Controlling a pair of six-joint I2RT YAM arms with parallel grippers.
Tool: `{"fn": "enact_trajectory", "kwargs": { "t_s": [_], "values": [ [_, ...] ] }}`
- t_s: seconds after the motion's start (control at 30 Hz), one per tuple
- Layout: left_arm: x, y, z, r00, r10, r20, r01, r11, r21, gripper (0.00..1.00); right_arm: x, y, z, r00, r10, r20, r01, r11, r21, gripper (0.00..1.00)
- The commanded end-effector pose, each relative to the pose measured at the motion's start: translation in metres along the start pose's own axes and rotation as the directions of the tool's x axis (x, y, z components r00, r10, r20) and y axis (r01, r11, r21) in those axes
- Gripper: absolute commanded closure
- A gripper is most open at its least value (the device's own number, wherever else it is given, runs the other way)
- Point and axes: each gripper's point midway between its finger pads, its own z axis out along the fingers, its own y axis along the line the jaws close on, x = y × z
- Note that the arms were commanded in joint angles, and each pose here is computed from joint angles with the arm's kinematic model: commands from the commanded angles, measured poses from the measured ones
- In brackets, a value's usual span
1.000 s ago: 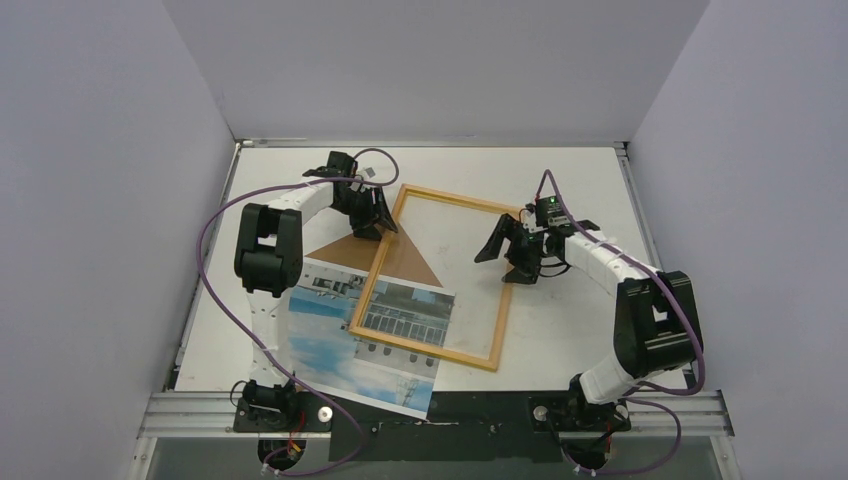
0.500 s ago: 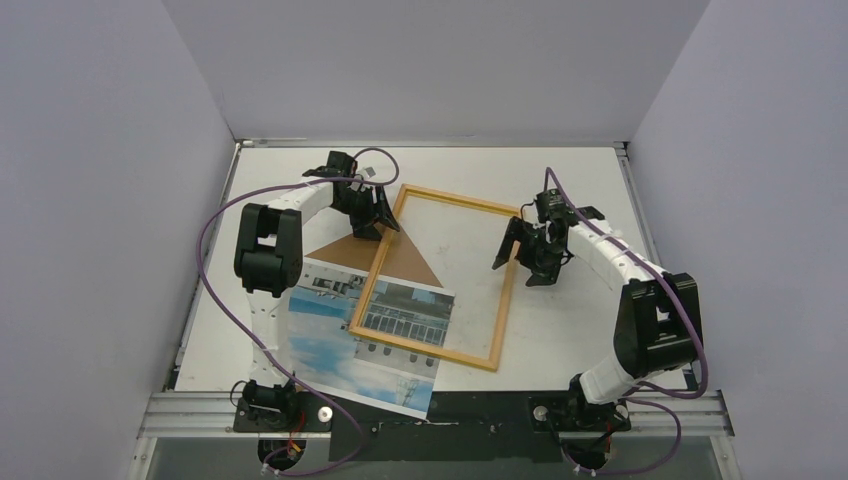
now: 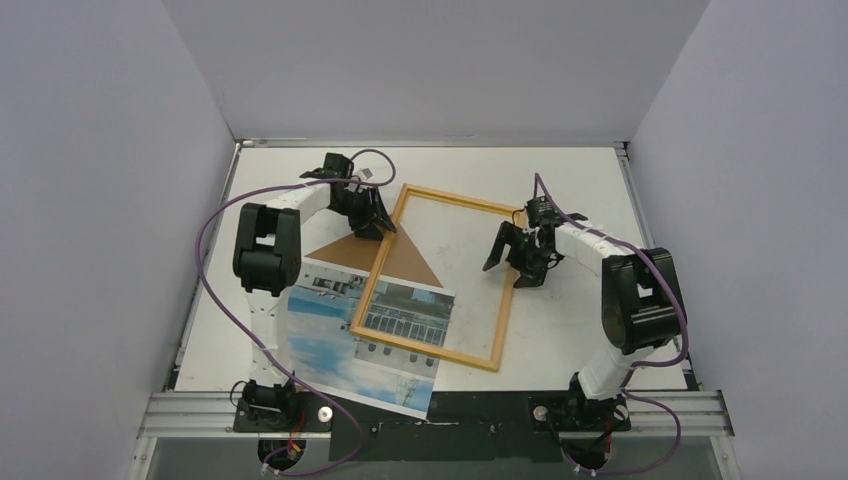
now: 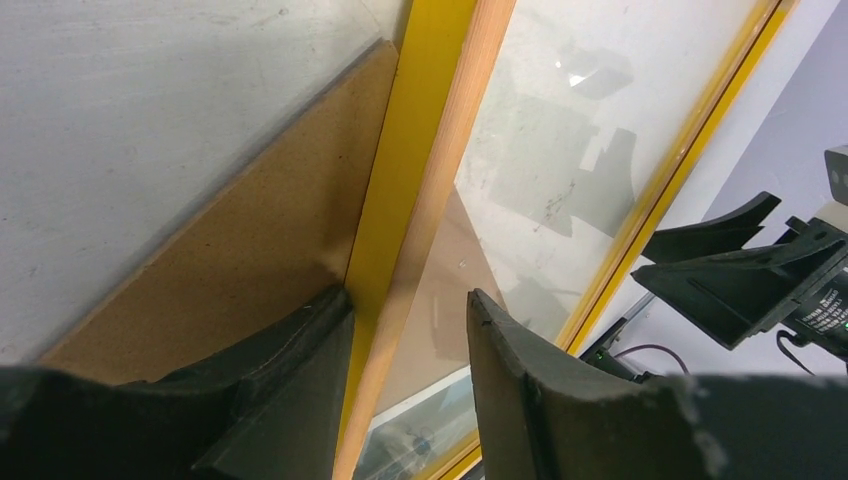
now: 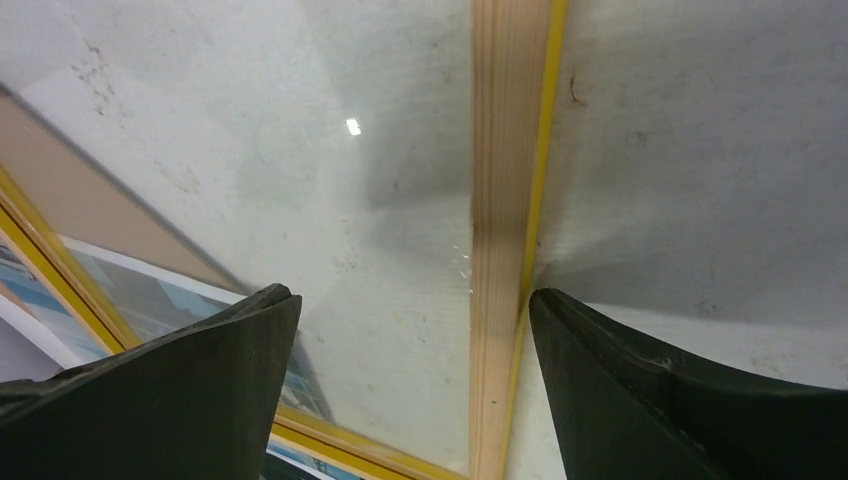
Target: Put the photo into the frame
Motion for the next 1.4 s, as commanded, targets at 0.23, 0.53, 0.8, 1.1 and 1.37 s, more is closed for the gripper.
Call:
{"fn": "enact_trajectory", "kwargs": {
  "t_s": [0.23, 0.53, 0.8, 1.1, 1.37],
  "values": [
    [0.0, -0.028, 0.005, 1.0, -0.001, -0.016, 0.002, 0.994, 0.111, 0.61, -0.075, 0.063, -0.009, 0.971, 0.025, 0.236, 0.048, 0.953, -0.299, 0.15],
    [0.0, -0.05, 0.022, 0.999, 0.023, -0.037, -0.018, 0.991, 0.135, 0.61, -0.123, 0.053, -0.009, 0.953, 0.05, 0.3, 0.044, 0.954, -0.297, 0.16],
    [0.005, -0.062, 0.04, 0.997, 0.05, -0.059, -0.043, 0.993, 0.108, 0.61, -0.139, -0.005, -0.006, 0.945, 0.099, 0.311, -0.012, 0.963, -0.269, 0.17],
    [-0.017, -0.036, 0.008, 0.997, 0.067, 0.028, -0.066, 0.997, -0.038, 0.49, -0.152, -0.025, -0.024, 0.918, 0.161, 0.362, -0.088, 0.974, -0.208, 0.16],
    [-0.045, -0.015, -0.072, 0.977, 0.11, 0.181, -0.078, 0.981, -0.175, 0.38, -0.162, -0.029, -0.083, 0.855, 0.138, 0.499, -0.098, 0.99, -0.106, 0.12]
  ]
}}
